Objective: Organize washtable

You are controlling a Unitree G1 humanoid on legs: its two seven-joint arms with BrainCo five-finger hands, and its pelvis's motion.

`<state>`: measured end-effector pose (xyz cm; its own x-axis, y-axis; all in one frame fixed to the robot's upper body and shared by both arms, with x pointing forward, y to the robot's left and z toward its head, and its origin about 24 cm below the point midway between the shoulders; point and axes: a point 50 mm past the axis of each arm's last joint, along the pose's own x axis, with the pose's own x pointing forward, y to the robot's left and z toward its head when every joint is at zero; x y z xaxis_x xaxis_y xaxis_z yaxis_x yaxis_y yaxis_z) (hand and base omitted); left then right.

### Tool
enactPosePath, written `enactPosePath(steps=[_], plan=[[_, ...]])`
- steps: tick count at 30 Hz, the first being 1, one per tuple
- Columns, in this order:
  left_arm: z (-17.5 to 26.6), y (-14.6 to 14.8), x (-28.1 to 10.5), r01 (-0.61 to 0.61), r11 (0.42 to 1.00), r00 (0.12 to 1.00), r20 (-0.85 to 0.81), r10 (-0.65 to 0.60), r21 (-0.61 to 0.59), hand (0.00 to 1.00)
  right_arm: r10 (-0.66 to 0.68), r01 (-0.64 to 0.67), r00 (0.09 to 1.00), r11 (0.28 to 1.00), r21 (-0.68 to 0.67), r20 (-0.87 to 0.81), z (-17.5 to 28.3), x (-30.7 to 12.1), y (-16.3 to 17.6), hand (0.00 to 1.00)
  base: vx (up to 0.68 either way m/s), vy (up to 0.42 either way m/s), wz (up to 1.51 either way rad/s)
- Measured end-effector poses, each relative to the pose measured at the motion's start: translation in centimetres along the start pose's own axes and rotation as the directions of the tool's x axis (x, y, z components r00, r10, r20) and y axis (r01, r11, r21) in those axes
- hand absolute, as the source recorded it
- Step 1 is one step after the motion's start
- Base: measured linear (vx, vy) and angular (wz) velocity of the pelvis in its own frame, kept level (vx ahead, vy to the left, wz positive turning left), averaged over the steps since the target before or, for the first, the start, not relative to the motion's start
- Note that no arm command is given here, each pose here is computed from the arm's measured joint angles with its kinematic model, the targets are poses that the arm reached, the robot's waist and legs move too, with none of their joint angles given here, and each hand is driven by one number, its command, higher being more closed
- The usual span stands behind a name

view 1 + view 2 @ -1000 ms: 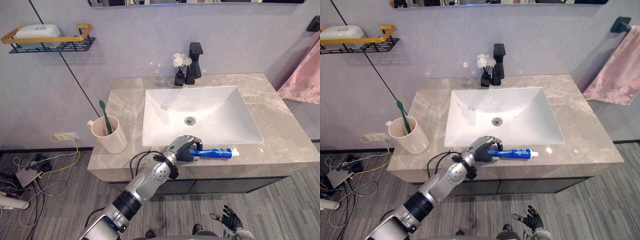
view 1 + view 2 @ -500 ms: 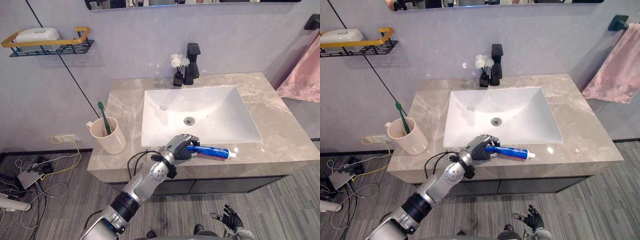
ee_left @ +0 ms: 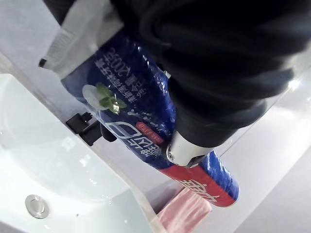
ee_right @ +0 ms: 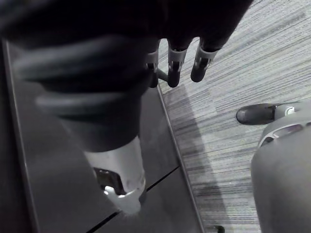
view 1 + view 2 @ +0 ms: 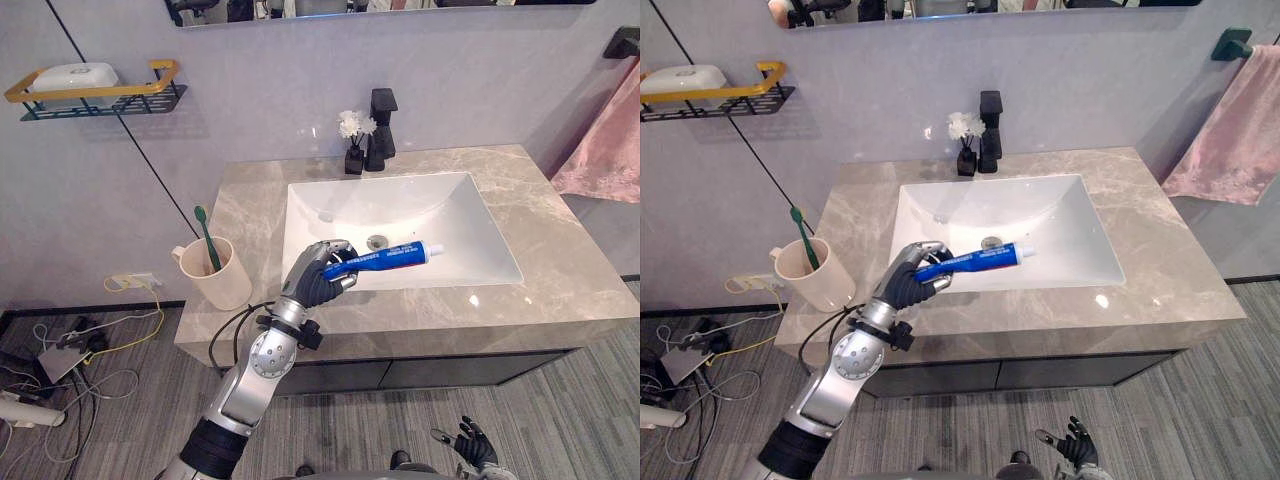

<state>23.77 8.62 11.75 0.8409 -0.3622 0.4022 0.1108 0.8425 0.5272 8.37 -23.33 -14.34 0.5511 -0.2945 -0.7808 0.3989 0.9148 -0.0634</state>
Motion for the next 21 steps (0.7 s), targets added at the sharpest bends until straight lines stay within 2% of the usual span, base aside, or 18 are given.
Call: enactPosePath(steps=[6, 11, 17, 21], plan=[[1.2, 2.5, -0.6, -0.164, 0.980, 0.985, 0.034, 0.169, -0.110, 1.00, -0.017, 0.017, 1.000, 1.000, 0.025, -0.005, -0.6, -0.4, -0.5, 0.00, -0.02, 0.001, -0.08], [1.5, 4.0, -1.8, -0.262, 0.943, 0.963, 0.008, 0.269, -0.204, 1.00, -0.065, 0.056, 0.994, 0.994, 0.099, 0.090, 0.8, -1.0, -1.6, 0.00, -0.01, 0.007, -0.13], [1.8, 5.5, -3.4, -0.351, 0.908, 0.933, -0.010, 0.359, -0.230, 1.00, -0.130, 0.060, 0.928, 0.977, 0.205, 0.350, 6.1, -2.8, -4.0, 0.00, -0.01, -0.001, -0.15], [1.5, 5.7, -4.4, -0.371, 0.897, 0.928, -0.049, 0.370, -0.240, 1.00, -0.159, -0.003, 0.807, 0.962, 0.273, 0.568, 10.9, -5.4, -5.6, 0.00, -0.02, -0.002, -0.18]])
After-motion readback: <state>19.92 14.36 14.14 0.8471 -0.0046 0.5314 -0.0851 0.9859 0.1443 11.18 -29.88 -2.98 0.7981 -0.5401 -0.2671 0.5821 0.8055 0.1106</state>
